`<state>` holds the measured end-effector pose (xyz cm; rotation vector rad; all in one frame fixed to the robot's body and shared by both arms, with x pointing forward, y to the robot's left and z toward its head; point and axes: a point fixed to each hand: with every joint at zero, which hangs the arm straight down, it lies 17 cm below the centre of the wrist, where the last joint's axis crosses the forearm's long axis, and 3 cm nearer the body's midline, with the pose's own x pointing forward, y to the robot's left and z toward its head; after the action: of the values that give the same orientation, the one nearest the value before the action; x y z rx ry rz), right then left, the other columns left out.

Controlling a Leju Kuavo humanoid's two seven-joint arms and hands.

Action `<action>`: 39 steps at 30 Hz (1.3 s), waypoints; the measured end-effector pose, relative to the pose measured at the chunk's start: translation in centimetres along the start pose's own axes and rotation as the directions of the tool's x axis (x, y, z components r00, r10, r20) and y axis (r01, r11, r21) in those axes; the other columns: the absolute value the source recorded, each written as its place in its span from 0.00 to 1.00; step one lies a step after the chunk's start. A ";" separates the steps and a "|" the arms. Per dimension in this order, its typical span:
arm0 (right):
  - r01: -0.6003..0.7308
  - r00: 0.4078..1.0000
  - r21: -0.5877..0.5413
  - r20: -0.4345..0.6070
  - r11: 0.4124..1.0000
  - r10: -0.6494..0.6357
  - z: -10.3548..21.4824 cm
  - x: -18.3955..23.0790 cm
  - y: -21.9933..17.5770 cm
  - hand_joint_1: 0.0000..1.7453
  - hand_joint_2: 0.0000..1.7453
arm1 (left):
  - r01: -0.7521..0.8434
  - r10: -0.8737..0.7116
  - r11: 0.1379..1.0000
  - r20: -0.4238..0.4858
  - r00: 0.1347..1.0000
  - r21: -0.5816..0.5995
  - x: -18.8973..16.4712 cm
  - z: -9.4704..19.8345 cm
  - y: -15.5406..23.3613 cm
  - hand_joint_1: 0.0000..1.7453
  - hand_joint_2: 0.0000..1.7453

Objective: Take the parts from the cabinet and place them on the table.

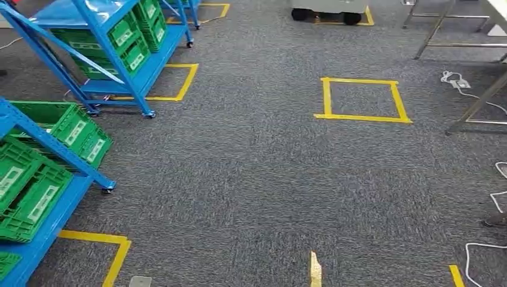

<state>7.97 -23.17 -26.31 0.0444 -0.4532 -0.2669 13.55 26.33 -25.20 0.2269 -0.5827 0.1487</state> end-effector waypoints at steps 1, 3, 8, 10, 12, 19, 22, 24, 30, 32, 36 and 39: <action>0.001 1.000 0.000 0.000 1.000 -0.001 0.0 0.0 0.0 0.00 0.00 | -0.001 0.001 1.000 0.004 1.000 -0.001 0.2 -0.1 -0.1 0.00 0.00; 0.000 1.000 0.001 0.003 1.000 0.000 -0.1 0.2 0.1 0.00 0.00 | 0.000 0.000 1.000 0.002 1.000 0.001 0.1 -0.1 0.0 0.00 0.00; 0.001 1.000 0.002 0.008 1.000 -0.001 -0.2 0.5 0.1 0.00 0.00 | 0.000 0.000 1.000 0.001 1.000 0.001 0.1 -0.1 0.0 0.00 0.00; -0.001 1.000 -0.004 0.004 1.000 0.001 -0.1 0.2 0.0 0.00 0.00 | 0.000 0.000 1.000 0.001 1.000 -0.003 0.1 0.0 -0.1 0.00 0.00; -0.001 1.000 -0.005 0.003 1.000 0.001 0.0 0.1 -0.1 0.00 0.00 | 0.001 -0.001 1.000 0.000 1.000 -0.003 0.0 0.0 -0.1 0.00 0.00; -0.004 1.000 -0.008 0.004 1.000 0.004 0.0 0.1 -0.2 0.00 0.00 | 0.005 -0.005 1.000 -0.001 1.000 -0.006 -0.2 0.1 -0.1 0.00 0.00; -0.017 1.000 -0.012 0.005 1.000 0.017 -0.1 0.1 -0.3 0.00 0.00 | 0.009 -0.010 1.000 0.004 1.000 0.004 0.0 0.0 0.2 0.00 0.00; -0.020 1.000 -0.015 -0.001 1.000 0.020 0.1 -0.3 -0.5 0.00 0.00 | 0.013 -0.013 1.000 0.009 1.000 0.005 0.3 -0.1 0.1 0.00 0.00; -0.038 0.999 -0.018 0.001 0.999 0.038 0.0 -0.1 -0.5 0.00 0.00 | 0.021 -0.021 0.999 -0.004 1.000 0.028 -0.2 0.0 0.7 0.00 0.00; -0.047 0.999 -0.020 0.001 0.999 0.047 0.0 -0.2 -0.5 0.00 0.00 | 0.024 -0.024 0.999 0.000 1.000 0.032 0.2 -0.2 0.7 0.00 0.00; -0.058 0.998 -0.015 0.010 0.998 0.058 -0.2 0.4 -0.3 0.00 0.00 | 0.029 -0.029 0.999 -0.014 0.999 0.044 -0.5 0.0 1.0 0.00 0.00; -0.065 0.998 -0.015 0.006 0.998 0.065 -0.1 0.1 -0.4 0.00 0.00 | 0.030 -0.030 0.999 -0.010 1.000 0.045 -0.1 -0.2 0.9 0.00 0.00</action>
<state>7.99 -23.57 -26.41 0.0143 -0.4579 -0.2060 13.38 27.25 -25.26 0.2782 -0.5670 0.1340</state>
